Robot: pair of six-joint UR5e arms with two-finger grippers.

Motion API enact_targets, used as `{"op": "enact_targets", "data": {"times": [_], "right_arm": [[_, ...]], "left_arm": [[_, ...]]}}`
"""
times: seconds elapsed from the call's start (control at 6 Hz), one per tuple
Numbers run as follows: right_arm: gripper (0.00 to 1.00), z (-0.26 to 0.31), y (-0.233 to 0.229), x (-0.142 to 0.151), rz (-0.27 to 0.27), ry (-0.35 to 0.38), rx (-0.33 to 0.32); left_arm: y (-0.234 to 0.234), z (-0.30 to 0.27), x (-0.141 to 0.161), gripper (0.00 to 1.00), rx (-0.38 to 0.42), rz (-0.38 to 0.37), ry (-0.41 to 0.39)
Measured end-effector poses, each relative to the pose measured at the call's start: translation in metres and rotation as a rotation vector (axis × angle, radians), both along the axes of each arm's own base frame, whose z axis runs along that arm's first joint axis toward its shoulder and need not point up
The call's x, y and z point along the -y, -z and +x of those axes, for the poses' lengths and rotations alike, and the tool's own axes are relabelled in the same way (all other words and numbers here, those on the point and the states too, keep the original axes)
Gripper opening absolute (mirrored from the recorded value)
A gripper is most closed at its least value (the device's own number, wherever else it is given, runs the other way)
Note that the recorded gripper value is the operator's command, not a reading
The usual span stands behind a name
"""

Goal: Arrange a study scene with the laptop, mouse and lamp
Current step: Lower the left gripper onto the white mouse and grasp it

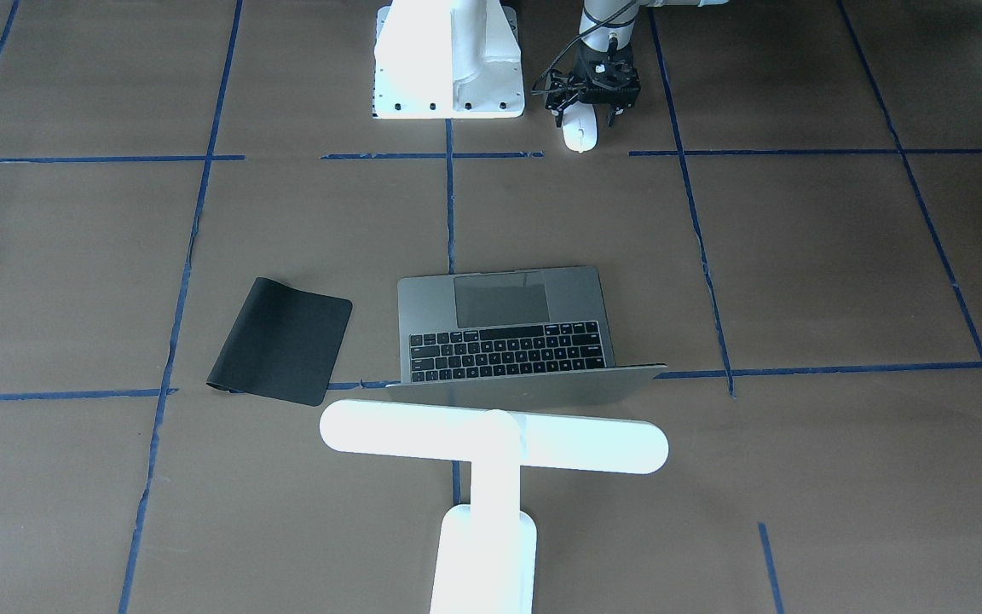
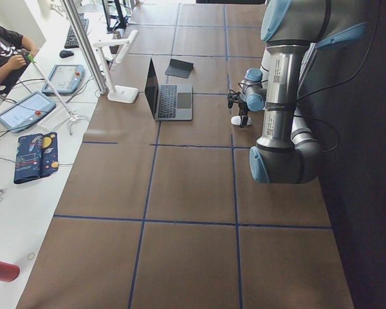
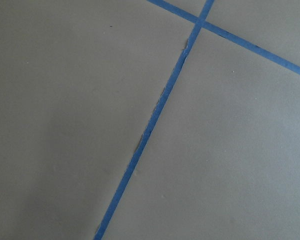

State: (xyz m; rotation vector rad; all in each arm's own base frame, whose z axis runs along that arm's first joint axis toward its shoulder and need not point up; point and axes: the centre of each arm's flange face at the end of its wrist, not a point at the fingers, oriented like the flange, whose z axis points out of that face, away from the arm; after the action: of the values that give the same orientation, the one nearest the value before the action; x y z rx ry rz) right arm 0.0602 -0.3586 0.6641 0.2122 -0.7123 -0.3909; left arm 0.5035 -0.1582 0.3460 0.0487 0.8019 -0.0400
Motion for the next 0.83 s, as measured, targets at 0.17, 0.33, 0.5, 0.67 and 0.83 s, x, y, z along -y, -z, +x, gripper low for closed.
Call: {"op": "enact_targets", "data": {"times": [0.17,0.33,0.5,0.67,0.83], "right_arm": [[1.00,0.000,0.000,0.000,0.000,0.000,0.000],[1.00,0.000,0.000,0.000,0.000,0.000,0.001],[1.00,0.000,0.000,0.000,0.000,-0.001,0.000],[1.00,0.000,0.000,0.000,-0.001,-0.001,0.000],[1.00,0.000,0.000,0.000,-0.001,-0.001,0.000]], "left_arm": [[0.000,0.000,0.000,0.48,0.000,-0.001,-0.001],[0.001,0.001,0.000,0.45,-0.003,-0.003,-0.003],[0.005,0.000,0.000,0.45,-0.009,-0.004,-0.004],[0.011,-0.003,0.001,0.43,-0.022,-0.004,-0.002],[0.022,-0.011,0.005,0.43,-0.033,-0.003,0.005]]}}
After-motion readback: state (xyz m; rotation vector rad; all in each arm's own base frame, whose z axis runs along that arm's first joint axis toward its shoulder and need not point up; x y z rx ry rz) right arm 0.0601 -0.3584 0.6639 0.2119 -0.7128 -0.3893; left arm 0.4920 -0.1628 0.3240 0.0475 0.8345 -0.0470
